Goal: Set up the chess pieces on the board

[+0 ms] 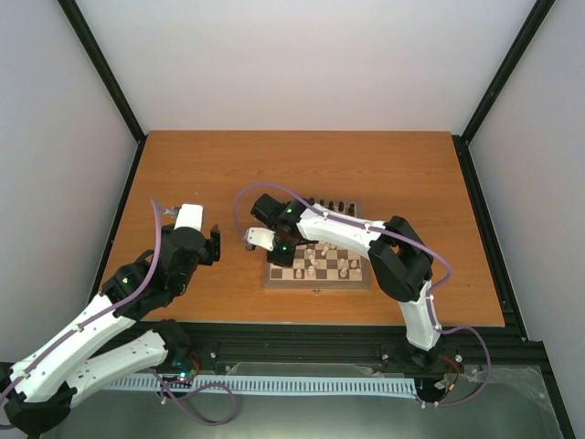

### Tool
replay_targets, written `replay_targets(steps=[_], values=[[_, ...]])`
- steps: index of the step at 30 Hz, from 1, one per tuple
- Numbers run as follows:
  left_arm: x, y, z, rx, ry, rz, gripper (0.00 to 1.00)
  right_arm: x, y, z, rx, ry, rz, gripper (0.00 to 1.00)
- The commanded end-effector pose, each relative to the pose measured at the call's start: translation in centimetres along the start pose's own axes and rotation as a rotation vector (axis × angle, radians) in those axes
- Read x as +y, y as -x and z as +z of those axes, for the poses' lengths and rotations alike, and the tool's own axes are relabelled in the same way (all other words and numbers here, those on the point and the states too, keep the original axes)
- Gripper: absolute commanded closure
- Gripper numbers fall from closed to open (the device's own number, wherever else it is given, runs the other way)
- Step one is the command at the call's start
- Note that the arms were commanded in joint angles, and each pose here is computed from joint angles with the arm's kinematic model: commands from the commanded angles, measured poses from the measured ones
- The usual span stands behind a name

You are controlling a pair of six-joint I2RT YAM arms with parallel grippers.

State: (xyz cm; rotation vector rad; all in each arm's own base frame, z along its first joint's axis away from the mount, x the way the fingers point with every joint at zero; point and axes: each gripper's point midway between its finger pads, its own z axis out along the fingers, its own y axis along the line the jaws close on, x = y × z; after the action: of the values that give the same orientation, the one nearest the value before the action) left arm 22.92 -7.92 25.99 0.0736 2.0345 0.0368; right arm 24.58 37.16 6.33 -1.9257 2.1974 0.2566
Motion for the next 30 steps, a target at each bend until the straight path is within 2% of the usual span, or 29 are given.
replay_targets(steps=[1,5,9,13,16,19,23,30], values=[[0.2,0.3,0.0,-0.010,0.011,-0.010,0.21,1.3,-0.9,0.1,0.028,0.030,0.000,0.92],[0.1,0.3,0.1,-0.007,0.008,-0.007,0.21,1.3,-0.7,0.3,0.025,0.033,0.003,0.88],[0.1,0.2,0.1,-0.004,0.008,-0.004,0.21,1.0,-0.4,-0.5,0.007,0.017,0.009,0.75],[-0.1,0.0,0.3,0.002,0.005,0.002,0.21,-0.8,-0.3,-3.3,-0.053,-0.018,0.043,0.66],[-0.3,0.0,0.3,0.007,-0.009,0.005,0.21,-4.2,-1.9,-5.6,-0.108,-0.017,0.129,0.65],[-0.7,-0.1,0.3,0.011,-0.029,0.012,0.21,-7.0,-4.8,-7.2,-0.120,-0.042,0.146,0.65],[-1.2,-0.3,0.5,0.023,-0.049,0.023,0.21,-10.0,-8.6,-7.9,-0.085,-0.131,0.087,0.68],[-1.7,-0.5,0.7,0.036,-0.062,0.035,0.21,-10.5,-12.0,-6.4,0.021,-0.130,-0.106,0.71]])
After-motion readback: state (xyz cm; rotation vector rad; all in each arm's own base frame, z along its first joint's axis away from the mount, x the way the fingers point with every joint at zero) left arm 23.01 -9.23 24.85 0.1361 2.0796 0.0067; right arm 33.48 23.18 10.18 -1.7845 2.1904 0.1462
